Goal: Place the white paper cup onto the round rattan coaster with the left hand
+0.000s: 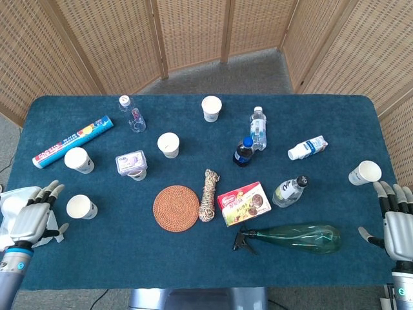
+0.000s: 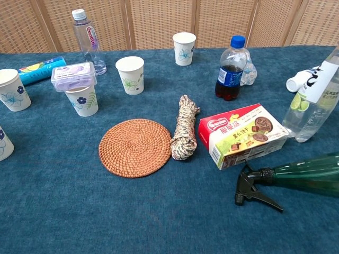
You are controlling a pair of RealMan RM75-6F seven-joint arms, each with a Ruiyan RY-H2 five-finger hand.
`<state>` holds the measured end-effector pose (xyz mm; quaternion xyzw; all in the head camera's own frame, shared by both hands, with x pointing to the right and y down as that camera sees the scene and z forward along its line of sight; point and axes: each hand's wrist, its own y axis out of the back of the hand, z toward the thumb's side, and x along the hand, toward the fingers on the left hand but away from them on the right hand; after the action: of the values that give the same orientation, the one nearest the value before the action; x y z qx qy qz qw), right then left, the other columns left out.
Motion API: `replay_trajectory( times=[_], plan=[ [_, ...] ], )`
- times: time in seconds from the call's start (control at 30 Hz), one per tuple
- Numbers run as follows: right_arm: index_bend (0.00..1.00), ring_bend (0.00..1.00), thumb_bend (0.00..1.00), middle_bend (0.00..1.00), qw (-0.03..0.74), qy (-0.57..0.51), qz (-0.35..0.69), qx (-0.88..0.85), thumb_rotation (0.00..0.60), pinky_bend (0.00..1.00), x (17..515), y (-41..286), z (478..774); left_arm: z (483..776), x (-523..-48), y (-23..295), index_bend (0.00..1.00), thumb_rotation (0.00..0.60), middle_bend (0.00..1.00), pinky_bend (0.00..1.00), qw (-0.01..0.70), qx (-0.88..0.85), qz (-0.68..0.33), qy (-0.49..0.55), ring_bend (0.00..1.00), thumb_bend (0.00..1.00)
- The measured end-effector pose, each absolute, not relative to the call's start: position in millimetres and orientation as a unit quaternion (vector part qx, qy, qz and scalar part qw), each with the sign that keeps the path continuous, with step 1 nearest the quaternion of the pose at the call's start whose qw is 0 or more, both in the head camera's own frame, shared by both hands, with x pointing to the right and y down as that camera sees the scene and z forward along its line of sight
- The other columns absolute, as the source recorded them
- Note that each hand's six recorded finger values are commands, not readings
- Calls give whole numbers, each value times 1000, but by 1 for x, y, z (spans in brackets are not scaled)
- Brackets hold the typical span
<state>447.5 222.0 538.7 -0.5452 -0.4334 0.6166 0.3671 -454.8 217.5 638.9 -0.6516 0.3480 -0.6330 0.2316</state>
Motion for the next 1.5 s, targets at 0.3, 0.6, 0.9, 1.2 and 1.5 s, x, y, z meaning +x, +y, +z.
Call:
replay_trajectory(
  times=[0.3,0.6,0.9,1.2,1.5],
  plan=[
    [0,0,2,0,365,-436,616,-546,600,87,448,222,538,653,-432,210,0,600,0,0,223,-672,-615,346,0,300],
    [0,0,2,0,362,-437,615,-547,600,87,449,222,539,661,-419,203,49,600,157,241,229,-676,-606,351,110,308],
    [0,0,2,0,361,-438,616,-547,600,87,450,222,539,669,-406,202,285,600,476,469,247,-670,-612,341,413,348],
    [0,0,2,0,362,-436,616,-547,600,87,449,222,540,661,-397,198,281,600,490,479,254,-673,-591,364,429,349],
    [0,0,2,0,362,-433,617,-548,600,86,448,223,541,642,-361,178,259,600,480,473,261,-706,-530,391,422,346]
  ],
)
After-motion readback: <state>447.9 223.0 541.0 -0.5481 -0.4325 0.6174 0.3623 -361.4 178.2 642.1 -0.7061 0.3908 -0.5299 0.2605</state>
